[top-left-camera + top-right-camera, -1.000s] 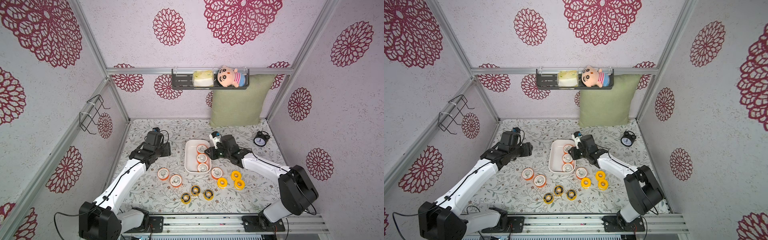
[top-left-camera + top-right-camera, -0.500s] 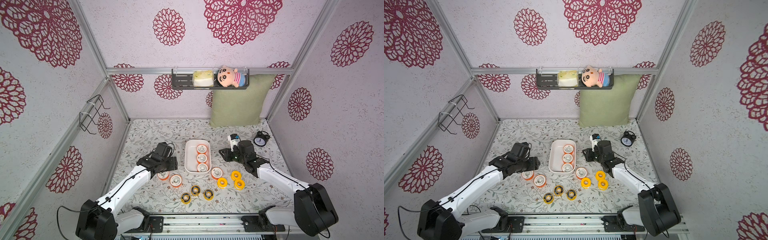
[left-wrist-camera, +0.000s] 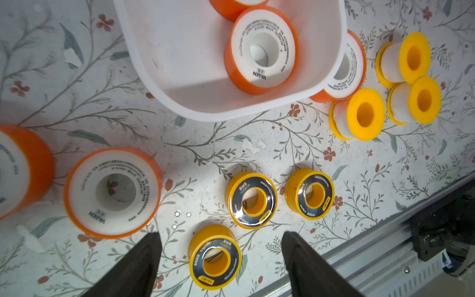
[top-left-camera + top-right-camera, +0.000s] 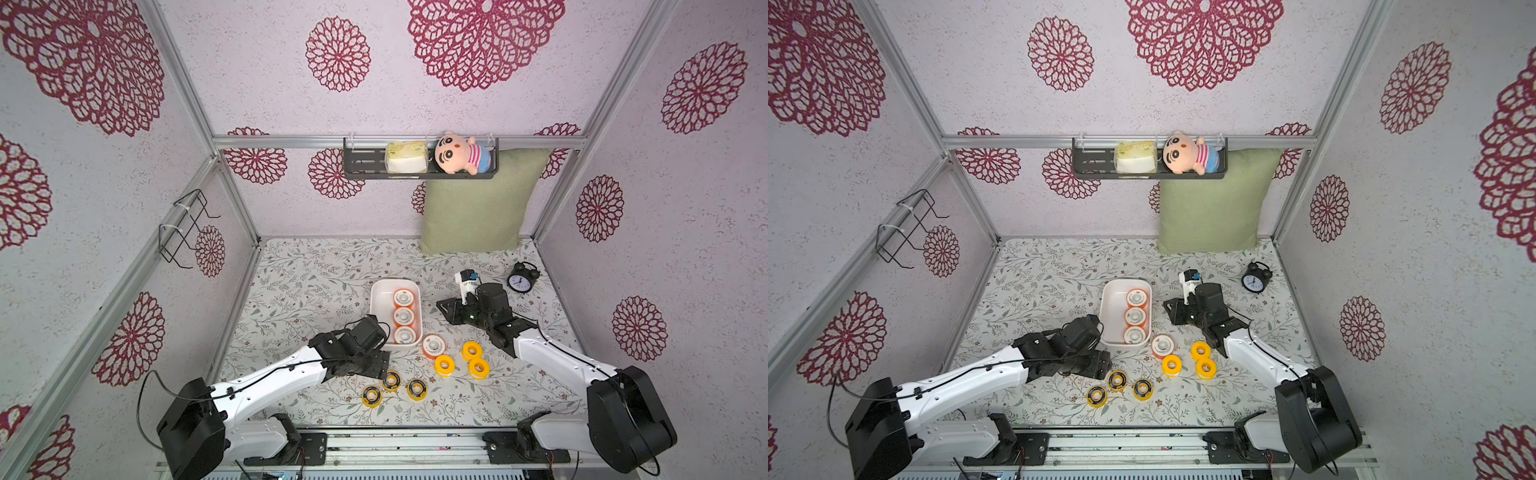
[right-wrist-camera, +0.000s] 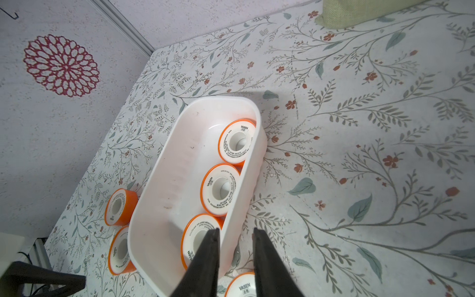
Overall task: Put the sealing tape into the storage box
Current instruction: Pick up the sealing tape at the center of the board.
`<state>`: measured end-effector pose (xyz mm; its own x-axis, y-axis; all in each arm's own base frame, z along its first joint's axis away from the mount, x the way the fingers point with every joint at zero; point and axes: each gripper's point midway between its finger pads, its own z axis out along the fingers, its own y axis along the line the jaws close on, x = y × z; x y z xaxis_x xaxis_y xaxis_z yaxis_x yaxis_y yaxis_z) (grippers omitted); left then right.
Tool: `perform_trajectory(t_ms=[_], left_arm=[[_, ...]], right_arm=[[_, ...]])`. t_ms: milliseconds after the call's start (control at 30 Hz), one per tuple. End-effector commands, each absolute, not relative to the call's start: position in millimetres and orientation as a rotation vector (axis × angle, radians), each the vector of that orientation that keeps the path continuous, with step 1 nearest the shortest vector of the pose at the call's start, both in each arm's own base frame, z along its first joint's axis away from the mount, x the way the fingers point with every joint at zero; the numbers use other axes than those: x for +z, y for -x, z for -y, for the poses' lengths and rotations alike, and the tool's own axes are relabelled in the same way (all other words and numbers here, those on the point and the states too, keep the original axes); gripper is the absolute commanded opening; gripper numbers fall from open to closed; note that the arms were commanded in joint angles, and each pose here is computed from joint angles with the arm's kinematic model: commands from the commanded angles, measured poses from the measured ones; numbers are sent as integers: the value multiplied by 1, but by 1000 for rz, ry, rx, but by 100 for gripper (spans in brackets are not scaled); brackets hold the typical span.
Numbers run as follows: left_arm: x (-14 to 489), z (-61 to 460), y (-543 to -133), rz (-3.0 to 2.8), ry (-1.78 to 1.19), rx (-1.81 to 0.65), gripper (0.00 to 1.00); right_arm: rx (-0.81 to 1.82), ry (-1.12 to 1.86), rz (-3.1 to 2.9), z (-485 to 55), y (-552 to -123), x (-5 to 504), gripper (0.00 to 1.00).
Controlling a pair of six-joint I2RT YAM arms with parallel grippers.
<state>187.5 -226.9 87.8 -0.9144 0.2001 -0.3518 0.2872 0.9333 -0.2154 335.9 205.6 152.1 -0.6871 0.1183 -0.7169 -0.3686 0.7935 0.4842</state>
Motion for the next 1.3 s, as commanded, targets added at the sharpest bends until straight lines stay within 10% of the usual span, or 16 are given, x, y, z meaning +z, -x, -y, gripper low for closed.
perform_trajectory(t_ms=[0,733,1267], left_arm=[[76,233,-178,-2781,-463,-303,87],[34,224,-133,-2904,-573,-111,92],[17,218,-131,-2933,-562,-40,76]], right_arm=[[829,179,-2149,-207,-337,165,29],[825,165,-2161,-204,-333,162,29],[829,167,-2159,-205,-334,164,30]])
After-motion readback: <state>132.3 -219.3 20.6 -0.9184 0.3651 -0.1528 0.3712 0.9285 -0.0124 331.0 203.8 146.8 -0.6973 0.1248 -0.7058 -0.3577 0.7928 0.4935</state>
